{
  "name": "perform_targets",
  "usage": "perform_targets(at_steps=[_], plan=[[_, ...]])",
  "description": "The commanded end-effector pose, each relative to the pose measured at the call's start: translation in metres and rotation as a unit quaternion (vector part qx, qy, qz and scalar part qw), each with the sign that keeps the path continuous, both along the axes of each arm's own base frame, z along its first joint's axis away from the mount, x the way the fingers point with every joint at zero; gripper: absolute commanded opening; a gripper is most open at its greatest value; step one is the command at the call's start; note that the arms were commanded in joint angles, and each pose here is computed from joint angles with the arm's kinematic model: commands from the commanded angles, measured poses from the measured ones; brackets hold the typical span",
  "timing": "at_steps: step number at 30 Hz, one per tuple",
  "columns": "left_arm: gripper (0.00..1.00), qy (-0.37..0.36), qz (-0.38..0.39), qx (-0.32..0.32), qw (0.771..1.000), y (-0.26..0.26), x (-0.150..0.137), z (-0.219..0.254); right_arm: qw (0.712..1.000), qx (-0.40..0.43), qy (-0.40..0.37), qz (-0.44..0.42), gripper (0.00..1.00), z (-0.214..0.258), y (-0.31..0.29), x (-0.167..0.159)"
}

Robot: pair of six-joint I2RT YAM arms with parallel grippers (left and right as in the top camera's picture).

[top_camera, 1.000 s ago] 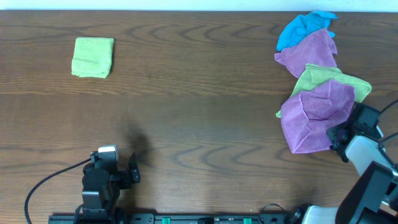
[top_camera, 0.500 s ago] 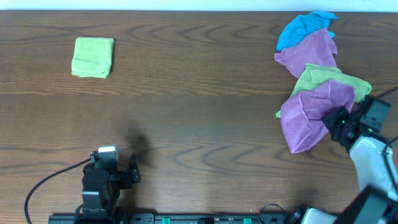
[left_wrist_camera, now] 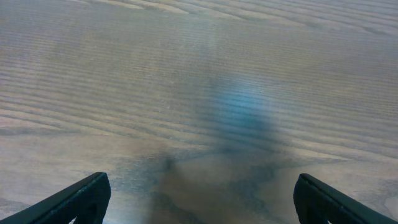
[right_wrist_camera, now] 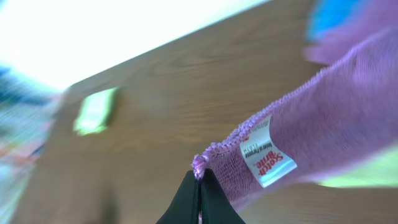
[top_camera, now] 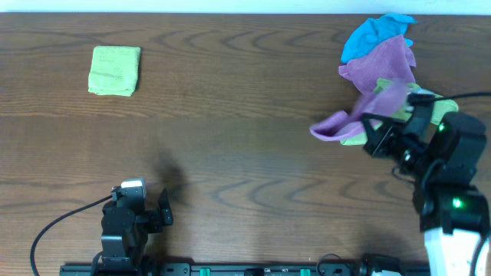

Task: Fold the cloth
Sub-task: 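Lift the purple cloth with the right gripper and drag it to table center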

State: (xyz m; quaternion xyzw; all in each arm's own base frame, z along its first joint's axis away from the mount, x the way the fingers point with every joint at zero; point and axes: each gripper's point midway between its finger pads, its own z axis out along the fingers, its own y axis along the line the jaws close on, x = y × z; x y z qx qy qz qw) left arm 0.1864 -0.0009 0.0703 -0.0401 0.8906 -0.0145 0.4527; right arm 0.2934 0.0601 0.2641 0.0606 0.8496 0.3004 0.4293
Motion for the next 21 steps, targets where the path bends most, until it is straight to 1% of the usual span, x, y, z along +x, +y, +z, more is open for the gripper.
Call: perform_targets(at_steps=[1, 3, 6, 8, 13, 16, 21], plan=[[0.95, 0.01, -0.001, 0.008, 1.0, 0.001, -0.002, -0.007, 0.991, 0.044, -0.043, 0.118, 0.01, 0.035, 0.049, -0.03], [0.95, 0.01, -0.001, 0.008, 1.0, 0.001, -0.002, -0.007, 0.982, 0.068, -0.055, 0.168, 0.01, 0.048, 0.074, -0.046], [0.95, 0.01, -0.001, 0.008, 1.0, 0.001, -0.002, -0.007, 0.968, 0.087, -0.066, 0.225, 0.01, 0.06, 0.105, -0.061], [0.95, 0.01, -0.001, 0.008, 1.0, 0.001, -0.002, -0.007, 0.966, 0.087, -0.064, 0.235, 0.01, 0.059, 0.118, -0.063], [0.95, 0.01, -0.001, 0.007, 1.0, 0.001, -0.002, -0.007, 0.963, 0.064, -0.053, 0.256, 0.01, 0.043, 0.157, -0.053], [0.95, 0.01, -0.001, 0.008, 1.0, 0.001, -0.002, -0.007, 0.962, 0.062, -0.042, 0.261, 0.01, 0.032, 0.181, -0.038], [0.96, 0.01, -0.001, 0.008, 1.0, 0.001, -0.002, -0.007, 0.954, 0.096, -0.031, 0.283, 0.01, 0.029, 0.228, -0.012]])
